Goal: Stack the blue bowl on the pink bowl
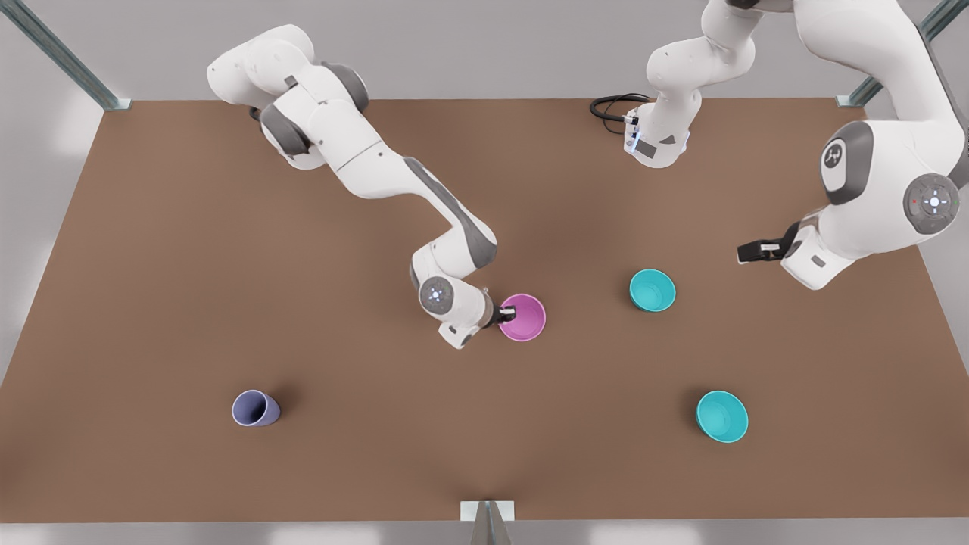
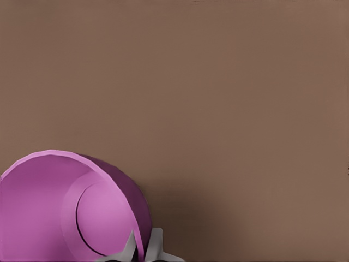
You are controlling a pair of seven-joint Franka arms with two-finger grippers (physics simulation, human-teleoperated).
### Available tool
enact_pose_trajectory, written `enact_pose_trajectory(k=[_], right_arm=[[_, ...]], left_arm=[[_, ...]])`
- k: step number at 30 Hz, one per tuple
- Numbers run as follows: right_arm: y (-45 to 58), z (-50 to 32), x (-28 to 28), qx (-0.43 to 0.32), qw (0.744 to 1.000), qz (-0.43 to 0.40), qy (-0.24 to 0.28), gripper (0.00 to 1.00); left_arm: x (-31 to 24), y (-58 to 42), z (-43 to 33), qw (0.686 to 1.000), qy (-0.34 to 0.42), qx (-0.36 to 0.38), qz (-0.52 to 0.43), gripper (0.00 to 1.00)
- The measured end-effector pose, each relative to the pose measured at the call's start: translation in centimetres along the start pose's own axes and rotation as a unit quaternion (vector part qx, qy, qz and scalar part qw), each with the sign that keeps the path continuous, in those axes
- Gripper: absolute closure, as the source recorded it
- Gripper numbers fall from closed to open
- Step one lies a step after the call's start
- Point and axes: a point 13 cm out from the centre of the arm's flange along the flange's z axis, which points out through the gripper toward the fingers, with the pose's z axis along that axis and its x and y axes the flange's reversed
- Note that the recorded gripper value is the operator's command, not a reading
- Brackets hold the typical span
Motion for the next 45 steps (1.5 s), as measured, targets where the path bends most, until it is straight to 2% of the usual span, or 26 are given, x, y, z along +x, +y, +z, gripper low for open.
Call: enact_pose_trajectory(k=[3,4,5,8,11,14,16,18,19,21,24,28,29,30,31,34,35,36,38,42,45], right_arm=[[-0.3,0.2,-1.7,-0.003,0.998,0.052,-0.035,0.79],[-0.3,0.0,-2.1,-0.006,0.997,0.067,-0.044,0.48],[-0.3,-0.1,-2.5,-0.008,0.995,0.082,-0.053,0.00],[-0.2,-0.7,-3.5,-0.016,0.990,0.122,-0.071,0.00],[0.4,-2.5,-4.6,-0.029,0.983,0.156,-0.090,0.00],[-1.0,-14.7,-9.7,-0.069,0.966,0.212,-0.134,0.00],[-12.3,-26.8,-15.5,-0.073,0.943,0.290,-0.148,0.00],[-31.6,-37.7,-18.4,-0.050,0.917,0.369,-0.145,0.00],[-40.0,-42.0,-17.6,-0.023,0.911,0.386,-0.144,0.00],[-47.9,-48.0,-14.4,0.038,0.919,0.368,-0.136,0.00],[-43.0,-53.2,-9.8,0.113,0.950,0.268,-0.114,0.00],[-37.5,-63.0,2.3,0.163,0.963,0.187,-0.108,0.00],[-37.4,-63.3,4.4,0.170,0.965,0.175,-0.098,0.00],[-37.4,-63.3,5.8,0.176,0.967,0.163,-0.088,0.00],[-37.5,-63.0,6.4,0.181,0.969,0.152,-0.078,0.00],[-37.2,-61.8,6.9,0.190,0.973,0.119,-0.051,0.00],[-37.1,-61.6,7.0,0.191,0.974,0.109,-0.045,0.00],[-37.1,-61.3,7.0,0.191,0.976,0.101,-0.039,0.00],[-37.7,-61.0,6.8,0.193,0.977,0.090,-0.030,0.00],[-40.2,-61.3,6.1,0.194,0.977,0.085,-0.022,0.00],[-40.1,-60.3,5.2,0.197,0.978,0.064,-0.010,0.00]], left_arm=[[-1.0,-0.8,2.3,1.000,0.023,0.021,-0.001,0.00],[-1.4,-1.3,2.4,0.999,0.022,0.028,-0.001,0.00],[-1.8,-1.9,2.7,0.999,0.023,0.034,0.000,0.00],[-3.0,-3.2,6.0,0.997,0.054,0.046,0.002,0.00],[-1.2,-3.4,15.0,0.993,0.112,0.047,-0.008,0.00],[-1.5,-0.6,22.1,0.989,0.118,0.074,-0.042,0.00],[-2.0,-0.1,25.7,0.989,0.111,0.088,-0.046,0.00],[-1.8,-0.5,28.5,0.989,0.104,0.098,-0.037,0.00],[-2.0,-0.6,29.2,0.990,0.097,0.101,-0.030,0.00],[-2.0,-0.6,31.0,0.990,0.090,0.107,-0.014,0.00],[-2.3,-0.7,32.9,0.990,0.084,0.112,0.013,0.00],[-2.5,-1.5,34.1,0.989,0.075,0.118,0.047,0.03],[-2.6,-1.7,34.4,0.989,0.074,0.120,0.055,0.06],[-2.6,-1.8,34.7,0.988,0.073,0.122,0.061,0.13],[-2.7,-1.9,34.9,0.987,0.072,0.123,0.067,0.21],[-2.7,-2.6,35.6,0.986,0.070,0.128,0.085,0.39],[-2.8,-2.6,35.7,0.985,0.069,0.129,0.090,0.48],[-2.9,-2.7,35.7,0.985,0.066,0.130,0.095,0.64],[-3.0,-2.7,35.6,0.984,0.063,0.131,0.104,0.79],[-3.8,-2.7,34.7,0.983,0.048,0.129,0.120,0.79],[-6.1,-3.6,29.1,0.983,0.001,0.119,0.142,0.79]])
